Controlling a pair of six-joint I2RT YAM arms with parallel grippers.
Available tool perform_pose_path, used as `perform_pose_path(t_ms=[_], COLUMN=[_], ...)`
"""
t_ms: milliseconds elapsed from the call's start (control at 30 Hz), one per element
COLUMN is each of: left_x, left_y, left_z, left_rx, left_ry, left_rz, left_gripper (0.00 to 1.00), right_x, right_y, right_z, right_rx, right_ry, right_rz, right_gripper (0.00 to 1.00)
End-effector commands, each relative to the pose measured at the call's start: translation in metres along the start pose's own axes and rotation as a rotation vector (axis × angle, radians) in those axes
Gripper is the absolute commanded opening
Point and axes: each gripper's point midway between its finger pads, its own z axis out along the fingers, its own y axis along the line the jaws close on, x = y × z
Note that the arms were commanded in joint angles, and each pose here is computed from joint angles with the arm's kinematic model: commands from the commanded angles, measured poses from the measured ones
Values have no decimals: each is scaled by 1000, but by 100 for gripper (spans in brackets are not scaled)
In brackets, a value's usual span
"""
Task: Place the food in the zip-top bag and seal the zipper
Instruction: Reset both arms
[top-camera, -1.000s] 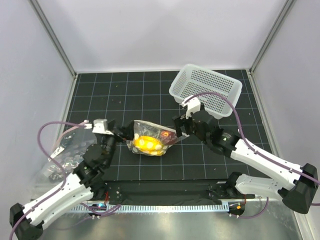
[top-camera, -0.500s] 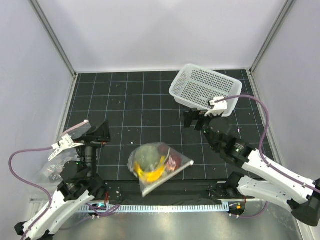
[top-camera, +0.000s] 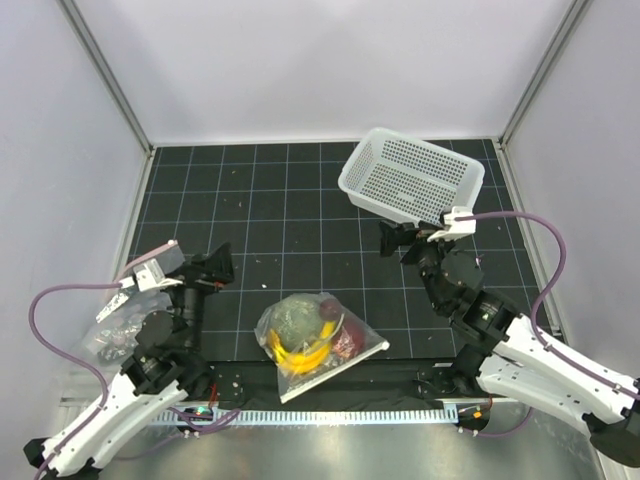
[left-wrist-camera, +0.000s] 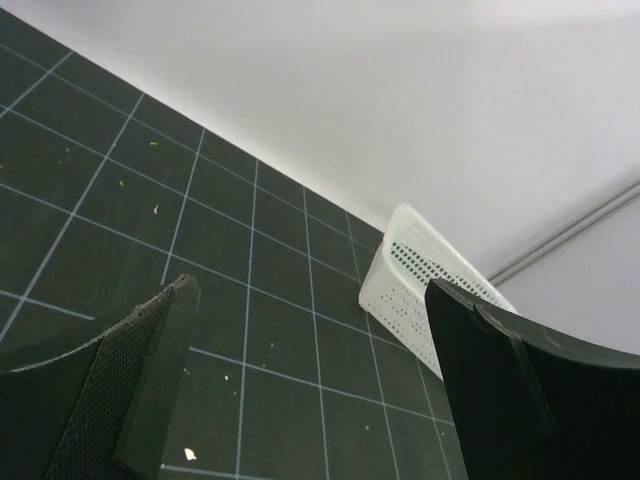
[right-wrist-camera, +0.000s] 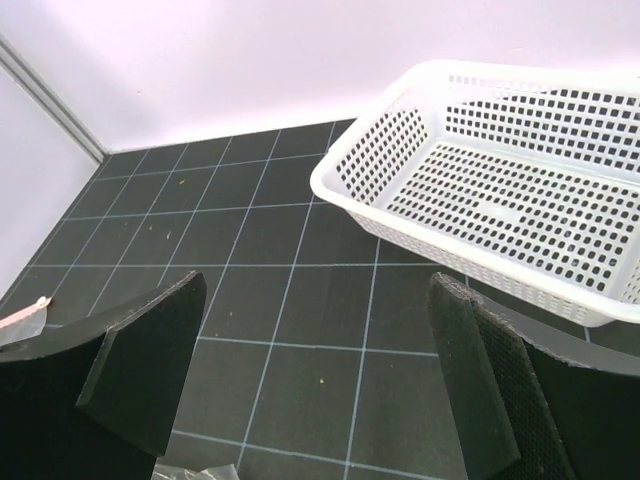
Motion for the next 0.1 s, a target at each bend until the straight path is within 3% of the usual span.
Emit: perform_pose_path(t_ms=[0, 67], left_x=[-18, -19], left_y=[-6, -6], left_z=[-1, -2], left_rx=[18, 24], left_ry=[-53, -59], left_rz=[-57, -63], left_gripper=[100, 100], right_x=[-16, -16], right_y=[3, 5], right_z=[4, 5], right_rx=[15, 4], right_ry=[-61, -54], right_rz=[45, 33], right_gripper=[100, 100])
